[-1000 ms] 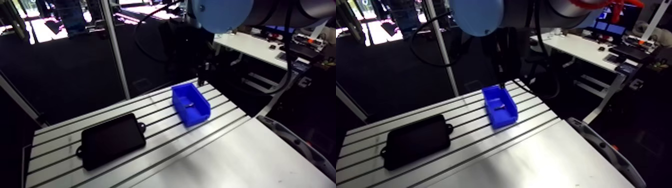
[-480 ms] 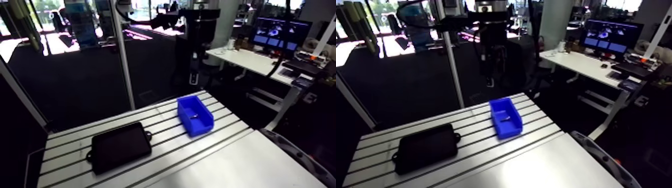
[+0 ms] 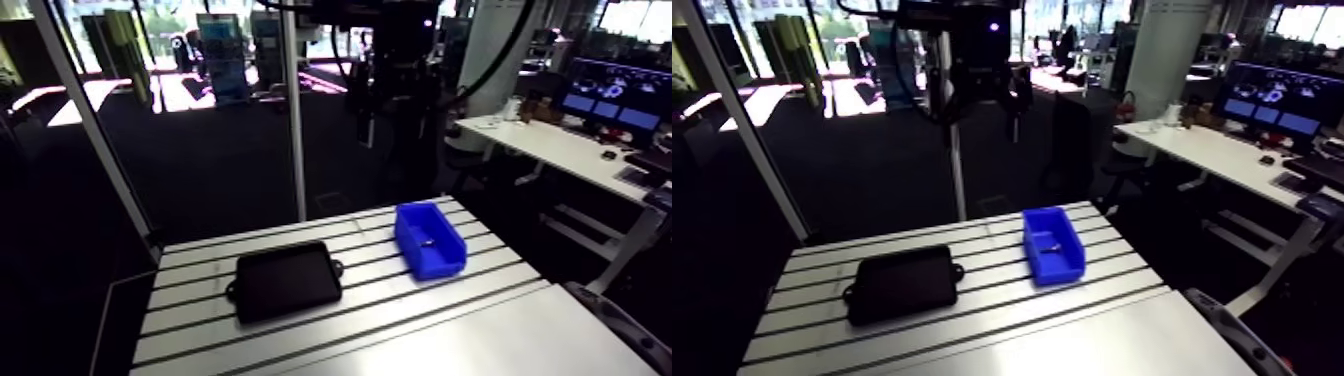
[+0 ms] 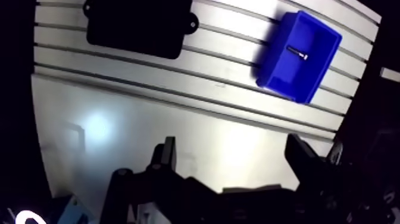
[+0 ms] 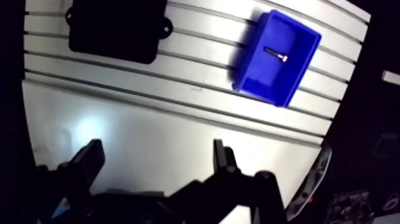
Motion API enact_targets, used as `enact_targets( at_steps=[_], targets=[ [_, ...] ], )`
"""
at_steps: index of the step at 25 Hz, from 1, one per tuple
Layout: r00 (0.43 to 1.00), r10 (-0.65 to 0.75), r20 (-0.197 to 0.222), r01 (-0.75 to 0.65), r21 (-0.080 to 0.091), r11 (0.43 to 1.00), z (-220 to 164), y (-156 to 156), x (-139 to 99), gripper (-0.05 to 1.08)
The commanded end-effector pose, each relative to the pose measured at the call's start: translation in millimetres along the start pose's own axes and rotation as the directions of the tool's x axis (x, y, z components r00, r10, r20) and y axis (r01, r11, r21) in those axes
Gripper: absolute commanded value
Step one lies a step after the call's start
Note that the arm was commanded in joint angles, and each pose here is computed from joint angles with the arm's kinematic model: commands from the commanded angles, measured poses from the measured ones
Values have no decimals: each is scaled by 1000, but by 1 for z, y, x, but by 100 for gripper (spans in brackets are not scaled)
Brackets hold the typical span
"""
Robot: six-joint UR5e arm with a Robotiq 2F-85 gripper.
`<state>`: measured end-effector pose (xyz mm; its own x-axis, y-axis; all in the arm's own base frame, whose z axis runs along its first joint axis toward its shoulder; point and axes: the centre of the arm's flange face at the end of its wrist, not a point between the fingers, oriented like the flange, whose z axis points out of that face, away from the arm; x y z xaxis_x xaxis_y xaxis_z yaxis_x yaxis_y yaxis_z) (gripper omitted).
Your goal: Pick up the M10 bolt from the tray and put it into the blue bin.
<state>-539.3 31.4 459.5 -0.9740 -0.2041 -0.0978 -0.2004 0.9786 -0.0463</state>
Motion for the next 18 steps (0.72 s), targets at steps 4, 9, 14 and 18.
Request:
enact_targets(
  at_steps=[4, 9, 14, 18],
  targets=[
    [976, 217, -31, -218, -16, 976, -52, -47, -15, 1],
    [977, 208, -48, -209, -32, 977, -58, -56, -12, 1],
    [976, 204, -78, -207, -39, 977, -73, -57, -10, 1],
    [974, 203, -104, -208, -41, 977, -85, -57, -9, 1]
  ],
)
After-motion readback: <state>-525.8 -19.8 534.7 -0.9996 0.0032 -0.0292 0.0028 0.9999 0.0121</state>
